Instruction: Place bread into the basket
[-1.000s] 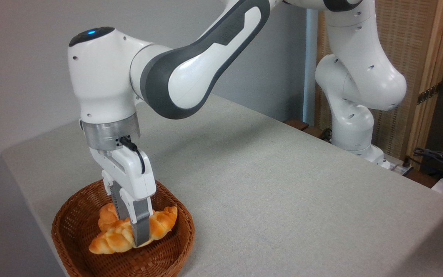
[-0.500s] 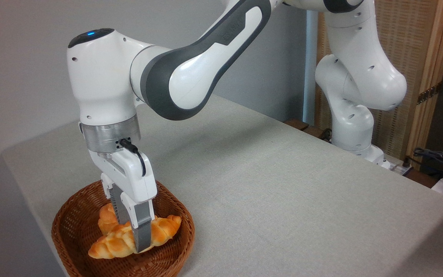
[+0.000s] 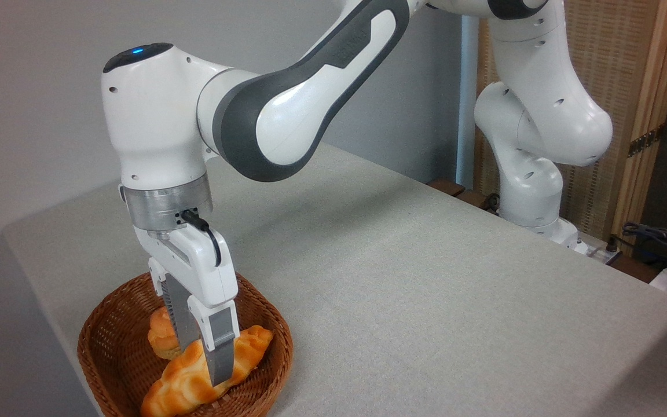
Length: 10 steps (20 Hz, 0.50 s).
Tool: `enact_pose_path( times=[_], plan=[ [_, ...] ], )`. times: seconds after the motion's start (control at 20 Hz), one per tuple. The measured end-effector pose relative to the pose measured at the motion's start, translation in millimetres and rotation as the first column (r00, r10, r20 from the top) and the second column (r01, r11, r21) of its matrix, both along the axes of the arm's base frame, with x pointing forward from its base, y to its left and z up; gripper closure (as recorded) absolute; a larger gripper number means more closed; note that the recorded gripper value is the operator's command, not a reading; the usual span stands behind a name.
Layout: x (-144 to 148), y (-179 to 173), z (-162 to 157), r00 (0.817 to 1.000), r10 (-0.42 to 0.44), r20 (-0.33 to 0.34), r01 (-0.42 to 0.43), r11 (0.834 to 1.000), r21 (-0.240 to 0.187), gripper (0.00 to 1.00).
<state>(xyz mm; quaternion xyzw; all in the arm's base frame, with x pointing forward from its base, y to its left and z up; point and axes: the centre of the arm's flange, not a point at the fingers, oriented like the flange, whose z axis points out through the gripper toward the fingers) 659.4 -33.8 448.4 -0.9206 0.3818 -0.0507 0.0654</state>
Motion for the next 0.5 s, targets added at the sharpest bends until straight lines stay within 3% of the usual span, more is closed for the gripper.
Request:
enact_pose_path(
  times=[0.15, 0.35, 0.5],
  plan=[
    [3, 2, 12, 1.000, 0.004, 0.023, -0.004, 1.000, -0.001, 0.00],
    [2, 15, 51, 0.998, 0.028, 0.061, -0.028, 1.000, -0.003, 0.00],
    [-15, 18, 77, 0.999, 0.052, 0.011, -0.051, 0.998, -0.031, 0.00]
  ],
)
